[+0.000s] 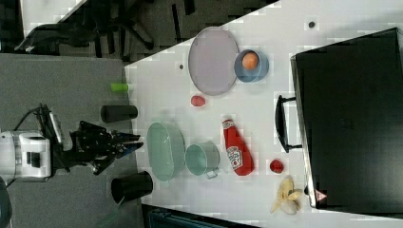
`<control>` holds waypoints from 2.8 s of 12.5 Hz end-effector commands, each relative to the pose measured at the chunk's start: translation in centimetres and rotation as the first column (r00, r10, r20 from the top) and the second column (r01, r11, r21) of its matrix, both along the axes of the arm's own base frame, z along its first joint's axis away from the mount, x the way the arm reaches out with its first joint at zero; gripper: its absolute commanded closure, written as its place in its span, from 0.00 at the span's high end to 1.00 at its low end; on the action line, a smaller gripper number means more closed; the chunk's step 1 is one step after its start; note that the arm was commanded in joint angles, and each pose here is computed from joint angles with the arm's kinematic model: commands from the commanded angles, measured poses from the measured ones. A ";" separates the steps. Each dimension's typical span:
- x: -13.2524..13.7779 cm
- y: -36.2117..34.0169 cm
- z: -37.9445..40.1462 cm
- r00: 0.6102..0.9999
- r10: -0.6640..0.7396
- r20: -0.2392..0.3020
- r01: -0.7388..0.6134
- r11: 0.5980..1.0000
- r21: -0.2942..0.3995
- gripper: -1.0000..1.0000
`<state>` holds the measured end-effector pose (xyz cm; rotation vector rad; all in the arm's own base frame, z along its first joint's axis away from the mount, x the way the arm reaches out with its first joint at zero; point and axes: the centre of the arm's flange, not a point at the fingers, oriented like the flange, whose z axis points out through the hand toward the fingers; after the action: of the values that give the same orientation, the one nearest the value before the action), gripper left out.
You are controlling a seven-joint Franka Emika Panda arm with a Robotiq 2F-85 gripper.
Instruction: Flap open oven.
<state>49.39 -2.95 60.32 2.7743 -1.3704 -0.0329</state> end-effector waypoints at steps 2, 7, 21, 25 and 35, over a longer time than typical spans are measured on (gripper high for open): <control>-1.4 -3.5 -2.1 0.994 0.091 -0.052 -0.090 0.996 0.025 0.18; -2.6 -11.3 -5.6 0.898 0.439 -0.024 -0.436 0.896 0.086 0.18; -1.4 -25.5 -22.0 0.678 0.735 -0.026 -0.735 0.678 -0.017 0.18; -1.6 -24.6 -25.9 0.667 0.744 -0.034 -0.745 0.667 -0.027 0.18; -1.4 -22.5 -29.1 0.653 0.755 -0.060 -0.757 0.650 -0.064 0.18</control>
<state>47.92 -26.63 31.96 3.0014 -0.1268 0.0402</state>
